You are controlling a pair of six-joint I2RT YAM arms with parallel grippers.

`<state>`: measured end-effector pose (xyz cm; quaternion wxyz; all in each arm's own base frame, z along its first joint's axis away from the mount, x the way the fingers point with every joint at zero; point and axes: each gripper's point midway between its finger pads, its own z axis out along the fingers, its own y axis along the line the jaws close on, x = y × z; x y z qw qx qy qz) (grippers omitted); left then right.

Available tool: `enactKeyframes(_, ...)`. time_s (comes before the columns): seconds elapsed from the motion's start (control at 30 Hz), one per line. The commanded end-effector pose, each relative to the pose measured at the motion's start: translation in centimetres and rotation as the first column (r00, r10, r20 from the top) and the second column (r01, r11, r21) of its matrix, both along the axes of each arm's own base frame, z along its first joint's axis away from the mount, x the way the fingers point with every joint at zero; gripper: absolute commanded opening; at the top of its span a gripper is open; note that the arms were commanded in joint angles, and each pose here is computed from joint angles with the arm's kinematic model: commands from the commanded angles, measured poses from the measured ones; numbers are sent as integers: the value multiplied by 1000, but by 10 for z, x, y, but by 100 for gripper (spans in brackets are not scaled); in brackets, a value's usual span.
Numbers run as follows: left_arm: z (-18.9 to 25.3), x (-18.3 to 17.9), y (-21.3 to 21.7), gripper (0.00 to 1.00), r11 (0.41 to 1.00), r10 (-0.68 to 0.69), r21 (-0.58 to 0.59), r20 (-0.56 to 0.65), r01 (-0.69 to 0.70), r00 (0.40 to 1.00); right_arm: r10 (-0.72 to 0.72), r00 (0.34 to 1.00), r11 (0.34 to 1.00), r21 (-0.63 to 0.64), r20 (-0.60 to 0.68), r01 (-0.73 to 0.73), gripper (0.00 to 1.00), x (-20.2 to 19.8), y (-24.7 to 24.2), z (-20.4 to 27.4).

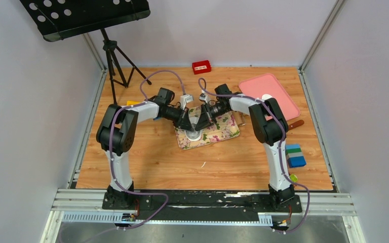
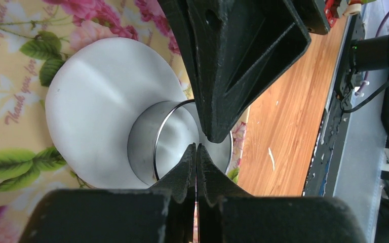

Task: Roll out the dumpling wrappers from the dough
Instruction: Press the dumpling wrapper on the work surface.

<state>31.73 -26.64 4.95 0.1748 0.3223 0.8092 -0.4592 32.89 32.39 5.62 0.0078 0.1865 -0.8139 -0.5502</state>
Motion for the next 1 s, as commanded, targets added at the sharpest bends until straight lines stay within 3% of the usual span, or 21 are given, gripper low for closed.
enactKeyframes(0.0, -39, 8, 18, 0, 986, 75, 153, -36, -68, 997, -34, 999, 987, -155, 35, 39, 0, 9, -13, -48)
enactKeyframes(0.97, -59, 13, 17, 0, 970, 92, 235, -118, -62, 989, -7, 999, 978, -209, 48, 17, 0, 5, -22, -60)
